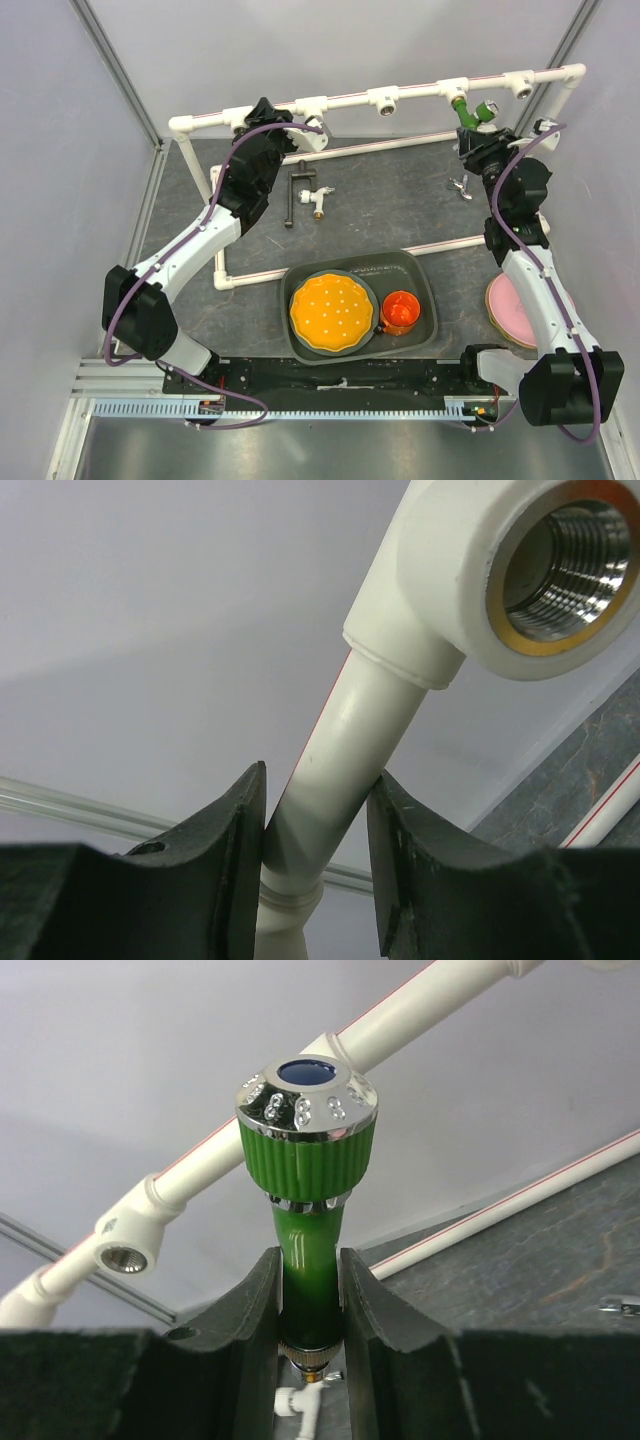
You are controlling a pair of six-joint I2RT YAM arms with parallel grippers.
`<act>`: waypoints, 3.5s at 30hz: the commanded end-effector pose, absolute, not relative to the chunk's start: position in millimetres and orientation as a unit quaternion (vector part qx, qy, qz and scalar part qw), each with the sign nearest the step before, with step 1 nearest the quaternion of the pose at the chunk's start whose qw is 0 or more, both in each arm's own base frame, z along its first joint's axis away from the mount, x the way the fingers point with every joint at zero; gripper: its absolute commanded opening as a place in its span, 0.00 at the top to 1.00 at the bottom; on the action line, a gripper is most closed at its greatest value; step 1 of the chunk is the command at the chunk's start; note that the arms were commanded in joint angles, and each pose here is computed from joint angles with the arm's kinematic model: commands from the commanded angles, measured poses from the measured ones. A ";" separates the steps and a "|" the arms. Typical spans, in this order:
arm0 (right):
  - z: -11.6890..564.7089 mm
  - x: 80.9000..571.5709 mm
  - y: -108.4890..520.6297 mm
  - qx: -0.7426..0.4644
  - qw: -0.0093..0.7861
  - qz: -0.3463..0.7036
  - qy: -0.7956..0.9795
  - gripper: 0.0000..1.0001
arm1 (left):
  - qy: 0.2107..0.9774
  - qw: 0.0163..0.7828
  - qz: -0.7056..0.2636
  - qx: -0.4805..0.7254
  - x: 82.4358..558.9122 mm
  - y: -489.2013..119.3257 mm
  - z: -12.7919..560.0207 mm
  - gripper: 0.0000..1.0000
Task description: Install the water faucets
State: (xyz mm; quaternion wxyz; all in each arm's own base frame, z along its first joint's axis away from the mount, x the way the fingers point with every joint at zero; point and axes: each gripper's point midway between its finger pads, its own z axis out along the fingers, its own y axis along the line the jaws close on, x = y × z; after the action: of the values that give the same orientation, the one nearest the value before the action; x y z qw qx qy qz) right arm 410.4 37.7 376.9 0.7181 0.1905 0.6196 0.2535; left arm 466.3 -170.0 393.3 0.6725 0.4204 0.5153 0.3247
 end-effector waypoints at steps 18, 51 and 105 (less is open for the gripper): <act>388.0 419.0 34.5 0.382 0.570 0.531 0.498 1.00 | 0.547 0.688 0.272 0.392 452.7 -176.4 392.4 0.98; 404.5 381.7 18.1 0.331 0.635 0.420 0.558 0.02 | 0.543 0.689 0.269 0.396 448.8 -179.1 395.0 0.98; 412.8 372.1 17.2 -0.316 0.512 -0.497 0.625 0.11 | 0.536 0.701 0.243 0.403 438.3 -196.3 397.9 0.98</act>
State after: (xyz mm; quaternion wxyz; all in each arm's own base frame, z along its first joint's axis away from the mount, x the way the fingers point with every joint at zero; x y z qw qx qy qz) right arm 374.1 29.2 396.6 0.4921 -0.3566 0.6322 -0.4806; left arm 458.8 -172.8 393.0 0.6697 0.4199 0.5237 0.3176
